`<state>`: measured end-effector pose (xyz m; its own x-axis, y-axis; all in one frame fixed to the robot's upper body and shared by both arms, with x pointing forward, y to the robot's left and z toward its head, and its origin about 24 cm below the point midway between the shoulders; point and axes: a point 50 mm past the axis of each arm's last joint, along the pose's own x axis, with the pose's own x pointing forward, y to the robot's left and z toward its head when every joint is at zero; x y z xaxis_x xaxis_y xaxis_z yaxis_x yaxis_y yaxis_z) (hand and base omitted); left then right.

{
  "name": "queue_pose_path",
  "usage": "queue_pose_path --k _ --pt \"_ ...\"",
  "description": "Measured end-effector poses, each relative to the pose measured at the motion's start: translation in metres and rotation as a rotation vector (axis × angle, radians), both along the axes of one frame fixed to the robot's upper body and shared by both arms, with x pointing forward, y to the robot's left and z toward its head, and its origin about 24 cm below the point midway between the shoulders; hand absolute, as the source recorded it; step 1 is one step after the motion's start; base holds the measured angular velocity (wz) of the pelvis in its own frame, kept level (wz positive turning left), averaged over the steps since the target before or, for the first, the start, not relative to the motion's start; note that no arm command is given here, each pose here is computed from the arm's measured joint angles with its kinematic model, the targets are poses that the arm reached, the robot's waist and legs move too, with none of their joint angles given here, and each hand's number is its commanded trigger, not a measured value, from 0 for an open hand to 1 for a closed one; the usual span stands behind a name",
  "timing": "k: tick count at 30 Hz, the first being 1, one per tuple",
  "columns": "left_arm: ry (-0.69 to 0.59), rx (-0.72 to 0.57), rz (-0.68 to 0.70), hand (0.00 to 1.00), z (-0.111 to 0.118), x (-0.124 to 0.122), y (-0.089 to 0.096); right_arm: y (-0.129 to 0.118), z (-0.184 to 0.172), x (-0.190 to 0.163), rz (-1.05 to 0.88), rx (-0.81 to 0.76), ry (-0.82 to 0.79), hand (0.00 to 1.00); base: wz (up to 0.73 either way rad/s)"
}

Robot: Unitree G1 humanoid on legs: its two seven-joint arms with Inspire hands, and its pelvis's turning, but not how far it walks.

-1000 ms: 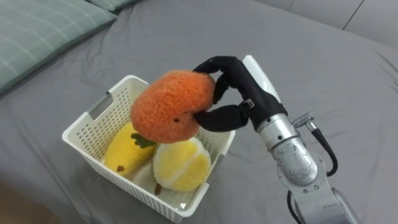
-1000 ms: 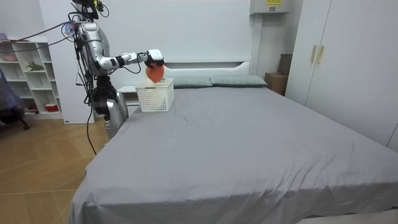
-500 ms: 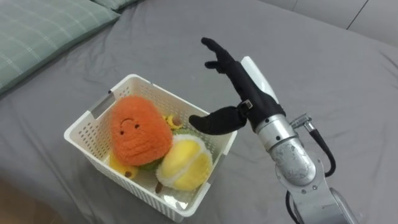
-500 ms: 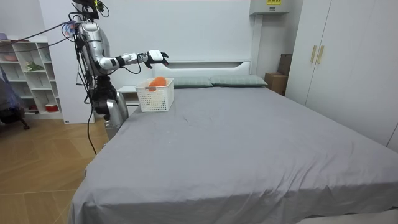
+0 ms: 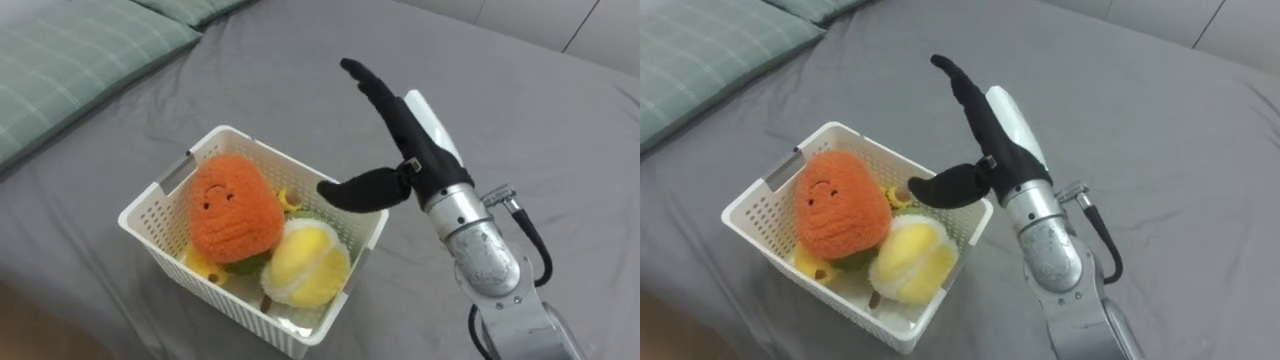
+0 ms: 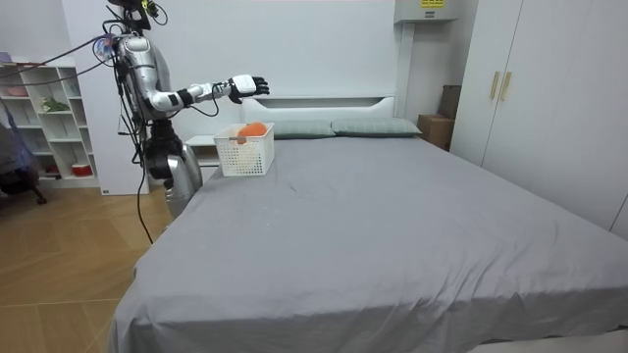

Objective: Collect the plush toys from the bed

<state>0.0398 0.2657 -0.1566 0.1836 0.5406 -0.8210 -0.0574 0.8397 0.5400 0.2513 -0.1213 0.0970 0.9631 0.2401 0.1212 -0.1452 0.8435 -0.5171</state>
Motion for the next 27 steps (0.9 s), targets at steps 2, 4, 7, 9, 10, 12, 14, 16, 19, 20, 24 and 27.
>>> queue_pose_path --k 2,4,7,9,10,12,14,16,19,20,24,27 --pt "-0.003 0.005 0.0 0.0 0.001 0.0 0.002 -0.006 -0.001 0.0 -0.03 0.005 -0.003 0.0 0.02" --pt "-0.009 0.007 0.003 0.0 0.001 0.001 0.003 -0.014 -0.001 -0.001 -0.066 0.014 -0.003 0.0 -0.02" --pt "-0.004 0.008 0.011 0.0 0.001 -0.003 0.003 -0.037 -0.009 -0.007 -0.166 0.097 0.018 0.0 -0.07" --pt "-0.001 0.016 0.023 0.0 0.001 -0.006 0.004 -0.049 -0.012 -0.01 -0.227 0.151 0.028 0.0 -0.21" --pt "0.006 0.021 0.029 0.0 0.001 -0.01 0.005 -0.055 -0.014 -0.012 -0.26 0.176 0.033 0.0 -0.21" --pt "0.016 0.024 0.044 0.0 0.001 -0.017 0.006 -0.066 -0.018 -0.018 -0.315 0.217 0.039 0.0 -0.2" --pt "0.024 0.032 0.049 0.0 0.001 -0.023 0.007 -0.077 -0.019 -0.021 -0.37 0.266 0.038 0.0 -0.16" --pt "0.021 0.037 0.058 0.0 0.002 -0.027 0.008 -0.086 -0.019 -0.024 -0.42 0.303 0.024 0.0 -0.08" --pt "0.013 0.059 0.089 0.0 0.004 -0.031 0.012 -0.104 -0.018 -0.028 -0.516 0.335 -0.016 0.0 -0.08" --pt "0.01 0.065 0.088 0.0 0.005 -0.033 0.012 -0.111 -0.02 -0.029 -0.552 0.356 -0.017 0.0 -0.06" --pt "-0.005 0.082 0.086 0.0 0.006 -0.031 0.012 -0.13 -0.036 -0.034 -0.653 0.452 0.043 0.0 -0.07" --pt "0.0 0.08 0.088 0.0 0.006 -0.031 0.01 -0.132 -0.042 -0.037 -0.671 0.531 0.074 0.0 -0.18"
